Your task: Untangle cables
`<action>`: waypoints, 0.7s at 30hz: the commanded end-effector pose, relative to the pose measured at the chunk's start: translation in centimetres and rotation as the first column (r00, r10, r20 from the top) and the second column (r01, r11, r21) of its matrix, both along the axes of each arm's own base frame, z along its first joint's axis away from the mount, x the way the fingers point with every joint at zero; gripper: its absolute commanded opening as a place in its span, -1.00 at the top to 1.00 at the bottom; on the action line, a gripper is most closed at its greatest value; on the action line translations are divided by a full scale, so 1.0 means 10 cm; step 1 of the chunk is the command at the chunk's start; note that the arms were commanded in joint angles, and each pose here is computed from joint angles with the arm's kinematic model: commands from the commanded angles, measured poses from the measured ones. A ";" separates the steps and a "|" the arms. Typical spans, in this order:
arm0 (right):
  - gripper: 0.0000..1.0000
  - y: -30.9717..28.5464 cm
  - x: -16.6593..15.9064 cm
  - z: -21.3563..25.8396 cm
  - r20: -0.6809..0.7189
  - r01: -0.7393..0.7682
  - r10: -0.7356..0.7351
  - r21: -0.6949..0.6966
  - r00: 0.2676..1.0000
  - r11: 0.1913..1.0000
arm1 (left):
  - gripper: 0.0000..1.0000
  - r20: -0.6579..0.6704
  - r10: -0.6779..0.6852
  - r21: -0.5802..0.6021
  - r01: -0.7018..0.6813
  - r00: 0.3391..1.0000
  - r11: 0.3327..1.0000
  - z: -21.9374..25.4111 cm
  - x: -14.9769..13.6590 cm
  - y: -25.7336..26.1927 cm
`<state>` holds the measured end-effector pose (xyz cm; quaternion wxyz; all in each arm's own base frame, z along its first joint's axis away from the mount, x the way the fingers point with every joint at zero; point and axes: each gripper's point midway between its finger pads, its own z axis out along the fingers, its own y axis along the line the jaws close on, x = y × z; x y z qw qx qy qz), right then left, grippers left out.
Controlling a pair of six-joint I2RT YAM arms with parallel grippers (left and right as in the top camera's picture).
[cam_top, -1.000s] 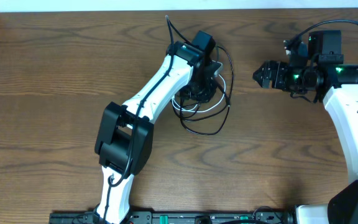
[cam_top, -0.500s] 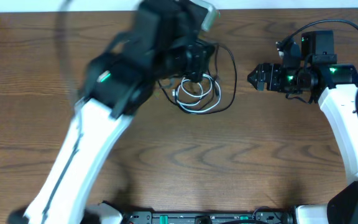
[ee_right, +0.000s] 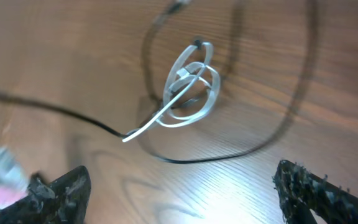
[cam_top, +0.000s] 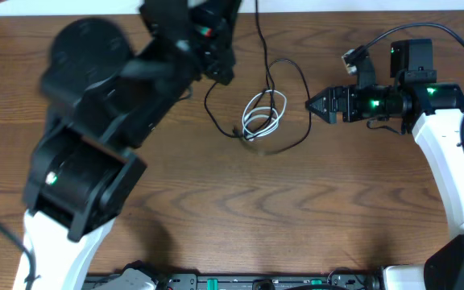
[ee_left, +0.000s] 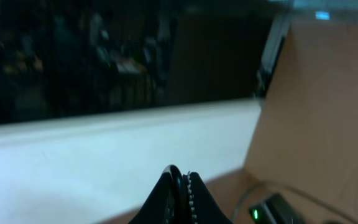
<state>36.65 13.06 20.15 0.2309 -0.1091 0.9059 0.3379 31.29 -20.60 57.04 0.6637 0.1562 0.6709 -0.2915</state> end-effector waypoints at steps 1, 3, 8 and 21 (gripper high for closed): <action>-0.82 0.30 -0.12 0.21 0.134 -0.225 0.210 0.115 0.969 0.967 | 0.85 0.067 0.079 -0.062 -0.075 0.995 0.995 0.26 -0.07 0.21; -0.83 0.36 -0.11 0.20 0.147 -0.241 0.224 0.107 0.963 0.965 | 0.85 0.083 0.080 -0.074 -0.074 0.993 0.995 0.31 -0.08 0.21; -0.83 0.64 -0.12 0.20 0.193 -0.320 0.295 0.110 0.936 0.941 | 0.86 0.114 0.082 -0.099 -0.070 0.990 0.993 0.41 -0.09 0.22; -0.81 1.30 -0.29 0.54 0.425 -0.561 0.458 0.156 0.781 0.813 | 0.85 0.154 0.163 -0.150 -0.140 0.975 0.979 0.57 -0.09 0.37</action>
